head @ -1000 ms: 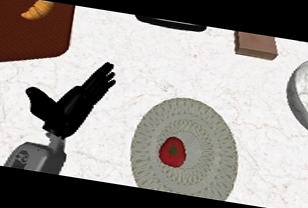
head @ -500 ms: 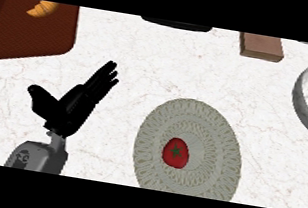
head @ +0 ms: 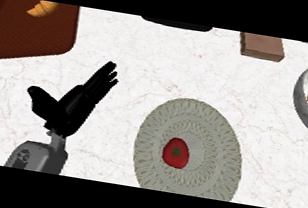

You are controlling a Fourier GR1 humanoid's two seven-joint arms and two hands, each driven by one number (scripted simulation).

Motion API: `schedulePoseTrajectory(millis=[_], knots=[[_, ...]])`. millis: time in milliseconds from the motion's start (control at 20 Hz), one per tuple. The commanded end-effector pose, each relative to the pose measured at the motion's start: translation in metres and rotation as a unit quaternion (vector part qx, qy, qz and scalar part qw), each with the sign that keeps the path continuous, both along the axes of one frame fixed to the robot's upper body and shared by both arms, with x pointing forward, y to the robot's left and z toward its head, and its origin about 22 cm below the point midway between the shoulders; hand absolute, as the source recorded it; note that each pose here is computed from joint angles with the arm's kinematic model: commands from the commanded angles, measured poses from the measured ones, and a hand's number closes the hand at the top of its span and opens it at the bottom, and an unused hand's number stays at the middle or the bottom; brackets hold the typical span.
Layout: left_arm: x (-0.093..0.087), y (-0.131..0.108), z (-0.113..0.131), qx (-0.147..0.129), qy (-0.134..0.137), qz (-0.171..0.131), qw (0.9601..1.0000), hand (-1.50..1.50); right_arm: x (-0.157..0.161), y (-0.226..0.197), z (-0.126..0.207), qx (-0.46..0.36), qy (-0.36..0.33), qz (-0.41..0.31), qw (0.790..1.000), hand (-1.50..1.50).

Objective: Pick the lemon from the placemat and place it in the bowl

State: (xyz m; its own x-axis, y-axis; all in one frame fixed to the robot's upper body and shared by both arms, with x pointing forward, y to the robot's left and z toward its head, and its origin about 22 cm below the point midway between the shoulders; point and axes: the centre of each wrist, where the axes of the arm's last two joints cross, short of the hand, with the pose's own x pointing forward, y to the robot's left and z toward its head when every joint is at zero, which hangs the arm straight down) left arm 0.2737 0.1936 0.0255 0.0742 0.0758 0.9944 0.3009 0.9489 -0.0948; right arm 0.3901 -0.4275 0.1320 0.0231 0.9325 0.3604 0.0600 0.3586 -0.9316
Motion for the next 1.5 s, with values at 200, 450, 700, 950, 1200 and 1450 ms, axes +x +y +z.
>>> schedulePoseTrajectory(millis=[200,450,700,950,1200,1450], knots=[[-0.004,0.003,-0.004,0.006,0.002,0.017,0.9998,0.00,0.002,-0.007,-0.011,0.266,-0.139,0.024,0.954,-1.50],[-0.004,0.011,0.009,-0.004,0.005,0.023,0.9997,0.00,-0.020,-0.045,-0.003,0.372,-0.211,0.087,0.900,-1.50],[-0.030,0.015,-0.012,-0.006,0.012,0.034,0.9993,0.00,-0.074,-0.106,0.006,0.417,-0.235,0.130,0.869,-1.50],[-0.018,0.020,0.000,0.010,0.007,0.048,0.9988,0.00,-0.137,-0.148,0.002,0.439,-0.257,0.164,0.845,-1.50],[-0.021,0.037,-0.005,0.009,0.017,0.069,0.9974,0.00,-0.202,-0.167,-0.029,0.449,-0.245,0.167,0.843,-1.50],[-0.023,0.036,-0.004,0.002,0.023,0.085,0.9961,0.00,-0.264,-0.174,-0.048,0.448,-0.234,0.170,0.846,1.50]])
